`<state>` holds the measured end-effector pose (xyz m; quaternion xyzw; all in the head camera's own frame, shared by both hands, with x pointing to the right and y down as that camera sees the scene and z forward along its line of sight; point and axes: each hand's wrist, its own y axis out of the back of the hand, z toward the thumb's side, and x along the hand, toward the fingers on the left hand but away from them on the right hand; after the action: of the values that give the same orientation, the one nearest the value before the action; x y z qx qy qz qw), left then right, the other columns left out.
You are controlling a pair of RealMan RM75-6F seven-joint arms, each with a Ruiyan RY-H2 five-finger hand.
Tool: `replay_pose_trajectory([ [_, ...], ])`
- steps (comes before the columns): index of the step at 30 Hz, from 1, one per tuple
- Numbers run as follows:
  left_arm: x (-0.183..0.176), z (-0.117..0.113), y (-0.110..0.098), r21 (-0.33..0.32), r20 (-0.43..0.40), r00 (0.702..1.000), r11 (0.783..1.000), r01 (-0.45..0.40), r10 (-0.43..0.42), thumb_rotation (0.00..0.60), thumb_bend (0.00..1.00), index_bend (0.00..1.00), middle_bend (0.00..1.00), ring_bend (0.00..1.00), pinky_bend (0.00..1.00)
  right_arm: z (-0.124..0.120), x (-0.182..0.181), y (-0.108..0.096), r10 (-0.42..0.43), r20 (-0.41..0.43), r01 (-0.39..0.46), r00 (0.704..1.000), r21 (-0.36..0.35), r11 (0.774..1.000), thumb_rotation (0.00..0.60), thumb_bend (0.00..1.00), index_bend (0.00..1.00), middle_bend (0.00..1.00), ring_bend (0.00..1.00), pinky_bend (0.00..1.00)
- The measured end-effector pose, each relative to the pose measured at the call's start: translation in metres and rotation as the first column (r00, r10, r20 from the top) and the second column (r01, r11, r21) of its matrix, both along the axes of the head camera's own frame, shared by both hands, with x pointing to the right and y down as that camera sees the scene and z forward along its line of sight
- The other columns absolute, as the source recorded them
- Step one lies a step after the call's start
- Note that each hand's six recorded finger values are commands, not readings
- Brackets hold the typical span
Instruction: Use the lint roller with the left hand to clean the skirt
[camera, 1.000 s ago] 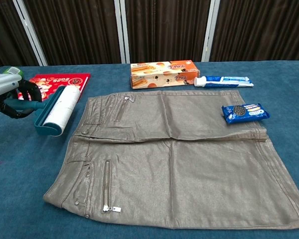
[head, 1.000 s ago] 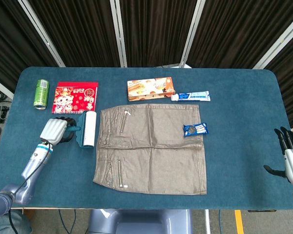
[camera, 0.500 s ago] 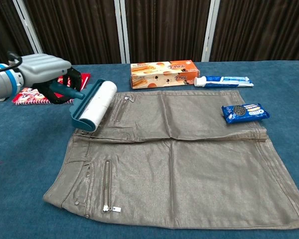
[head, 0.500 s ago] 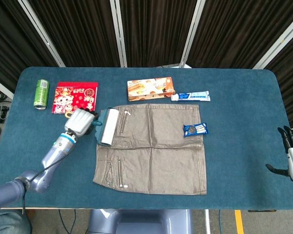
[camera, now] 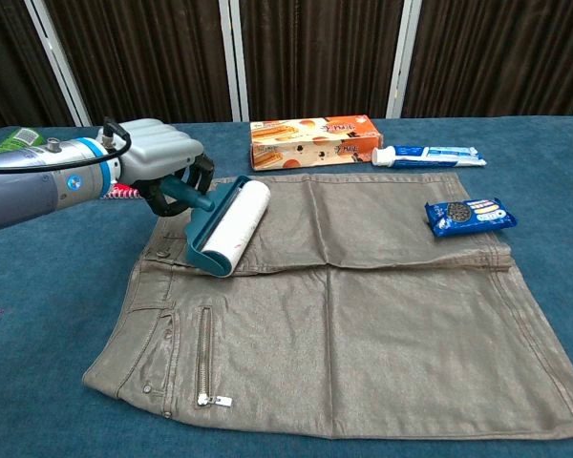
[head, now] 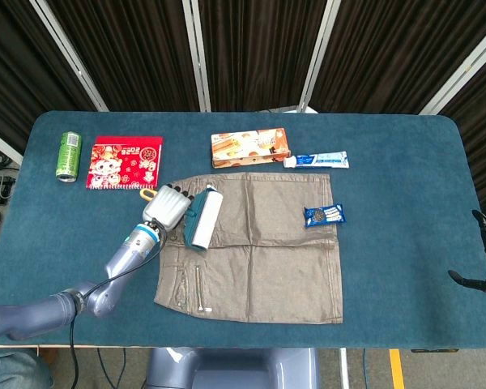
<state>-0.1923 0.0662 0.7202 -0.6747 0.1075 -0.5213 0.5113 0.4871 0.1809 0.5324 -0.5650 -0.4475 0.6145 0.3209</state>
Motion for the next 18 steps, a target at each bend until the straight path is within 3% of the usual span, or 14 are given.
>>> replay_pose_trajectory([
  [18,0.107,-0.011,0.030,0.045,0.000,0.980,0.979,-0.200,0.200,0.600,0.80,0.58,0.44,0.38,0.45,-0.007,0.010,-0.001,0.031,0.019,-0.031,0.999,0.015,0.999,0.600,0.00,0.00,0.00,0.00,0.00],
])
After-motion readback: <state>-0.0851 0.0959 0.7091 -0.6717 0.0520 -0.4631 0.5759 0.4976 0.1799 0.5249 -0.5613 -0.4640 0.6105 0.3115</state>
